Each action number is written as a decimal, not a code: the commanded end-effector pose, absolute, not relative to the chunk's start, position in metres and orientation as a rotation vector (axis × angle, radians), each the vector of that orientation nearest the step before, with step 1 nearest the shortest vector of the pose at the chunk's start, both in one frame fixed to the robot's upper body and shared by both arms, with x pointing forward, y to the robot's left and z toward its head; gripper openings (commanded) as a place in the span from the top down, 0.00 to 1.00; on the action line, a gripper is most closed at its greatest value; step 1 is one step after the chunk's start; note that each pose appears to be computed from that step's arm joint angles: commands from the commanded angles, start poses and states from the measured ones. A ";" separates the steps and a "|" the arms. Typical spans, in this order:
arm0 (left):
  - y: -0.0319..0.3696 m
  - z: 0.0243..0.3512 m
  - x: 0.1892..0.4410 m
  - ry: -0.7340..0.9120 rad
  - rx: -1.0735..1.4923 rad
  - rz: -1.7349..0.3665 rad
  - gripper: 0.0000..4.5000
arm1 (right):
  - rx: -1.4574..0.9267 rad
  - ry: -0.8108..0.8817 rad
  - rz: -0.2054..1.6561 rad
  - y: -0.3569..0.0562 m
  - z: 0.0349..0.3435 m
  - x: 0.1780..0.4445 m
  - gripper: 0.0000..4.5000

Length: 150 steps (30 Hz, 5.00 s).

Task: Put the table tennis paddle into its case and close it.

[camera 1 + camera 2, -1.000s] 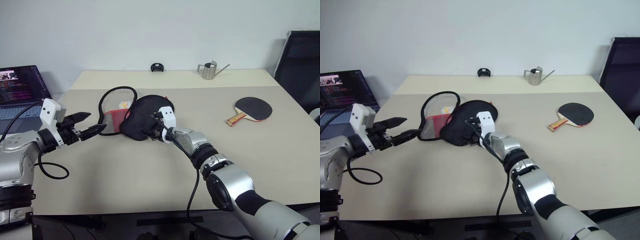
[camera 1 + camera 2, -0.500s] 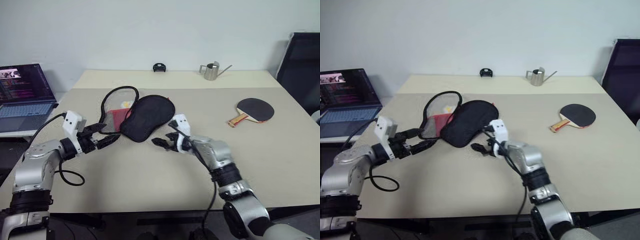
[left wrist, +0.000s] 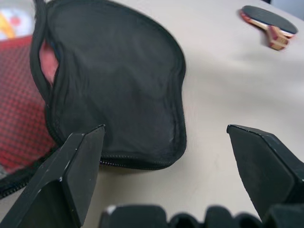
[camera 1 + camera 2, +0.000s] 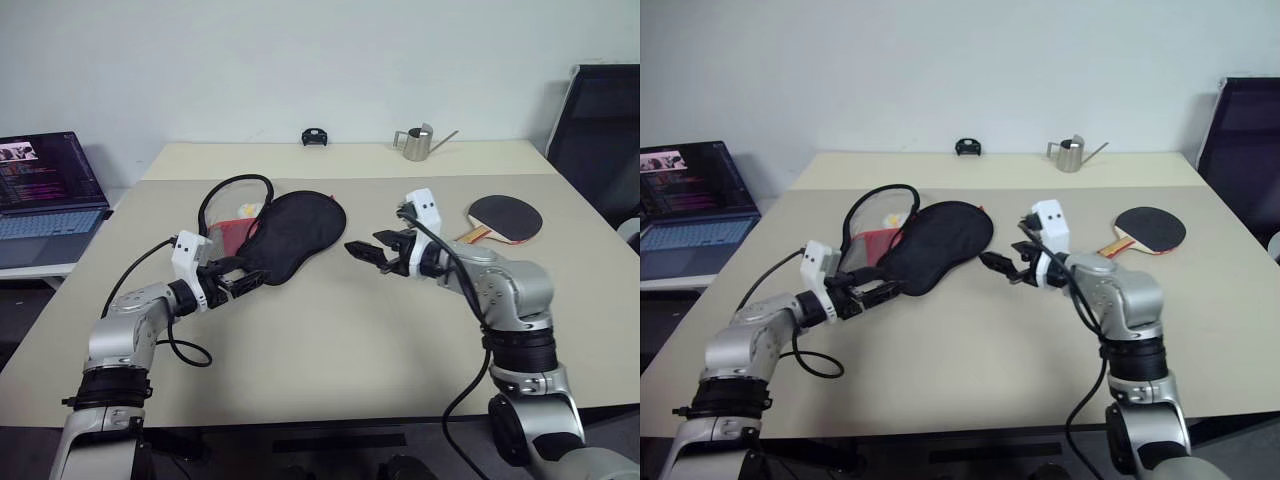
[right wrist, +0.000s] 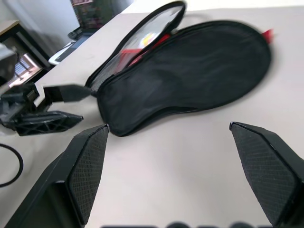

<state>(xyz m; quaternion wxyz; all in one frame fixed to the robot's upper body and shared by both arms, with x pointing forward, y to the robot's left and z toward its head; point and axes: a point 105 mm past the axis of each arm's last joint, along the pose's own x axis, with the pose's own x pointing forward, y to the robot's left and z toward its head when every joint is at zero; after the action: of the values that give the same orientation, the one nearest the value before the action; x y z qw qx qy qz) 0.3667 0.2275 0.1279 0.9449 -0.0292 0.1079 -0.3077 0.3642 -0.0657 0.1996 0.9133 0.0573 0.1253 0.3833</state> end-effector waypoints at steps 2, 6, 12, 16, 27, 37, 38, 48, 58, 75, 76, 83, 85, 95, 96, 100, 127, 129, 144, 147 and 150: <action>0.228 0.128 0.363 0.217 -0.118 -0.592 0.00 | 0.097 0.172 0.784 -0.079 0.228 0.360 0.01; 0.225 0.122 0.365 0.231 -0.206 -0.543 0.00 | 0.089 0.173 0.762 -0.088 0.230 0.359 0.01; 0.223 0.109 0.370 0.247 -0.349 -0.464 0.00 | 0.077 0.158 0.754 -0.094 0.236 0.356 0.01; 0.220 0.109 0.383 0.250 -0.419 -0.426 0.00 | 0.056 0.136 0.773 -0.092 0.242 0.352 0.01; 0.193 0.114 0.409 0.277 -0.476 -0.464 0.00 | -0.077 0.057 1.167 -0.080 0.265 0.292 0.01; 0.173 0.116 0.414 0.287 -0.523 -0.517 0.09 | -0.105 0.042 1.147 -0.088 0.268 0.293 0.00; 0.169 0.118 0.414 0.285 -0.534 -0.532 0.13 | -0.104 0.040 1.143 -0.088 0.268 0.293 0.00; 0.112 0.144 0.398 0.272 -0.575 -0.704 0.94 | -0.108 0.043 1.122 -0.094 0.266 0.294 0.00; 0.067 0.146 0.395 0.322 -0.547 -0.864 0.99 | -0.114 0.044 1.114 -0.096 0.265 0.292 0.00; 0.005 0.132 0.395 0.374 -0.571 -0.987 0.99 | -0.129 0.065 1.054 -0.108 0.262 0.288 0.00; 0.000 0.132 0.396 0.374 -0.575 -0.989 0.99 | -0.130 0.067 1.052 -0.108 0.262 0.288 0.00; -0.029 0.132 0.401 0.368 -0.571 -0.995 0.99 | -0.134 0.077 1.039 -0.111 0.260 0.286 0.00; -0.033 0.132 0.403 0.366 -0.567 -0.986 0.99 | -0.135 0.078 1.036 -0.111 0.259 0.286 0.00; -0.044 0.135 0.391 0.363 -0.498 -1.080 0.77 | -0.137 0.084 1.020 -0.113 0.258 0.286 0.00; -0.042 0.136 0.390 0.361 -0.490 -1.082 0.68 | -0.137 0.084 1.019 -0.114 0.258 0.286 0.00; -0.028 0.136 0.389 0.353 -0.421 -1.061 0.36 | -0.143 0.091 1.017 -0.115 0.257 0.286 0.00; 0.095 0.185 0.310 0.183 -0.068 -1.239 0.28 | -0.087 0.189 0.926 -0.128 0.236 0.306 0.00; 0.119 0.191 0.326 0.161 -0.024 -1.135 0.28 | -0.081 0.194 0.915 -0.128 0.233 0.308 0.00; 0.203 0.216 0.339 0.065 0.151 -0.915 0.28 | -0.014 0.313 0.725 -0.117 0.185 0.354 0.00; 0.206 0.214 0.334 0.071 0.168 -0.940 0.28 | -0.016 0.330 0.650 -0.119 0.173 0.368 0.00; 0.209 0.213 0.334 0.068 0.173 -0.929 0.28 | -0.034 0.328 0.565 -0.118 0.161 0.385 0.00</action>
<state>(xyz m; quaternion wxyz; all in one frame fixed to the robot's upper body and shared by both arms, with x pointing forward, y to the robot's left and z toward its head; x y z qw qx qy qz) 0.3369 0.2056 0.1961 0.8890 0.0650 0.0643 -0.4487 0.3751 -0.1181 0.1493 0.9356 0.0024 0.1927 0.2960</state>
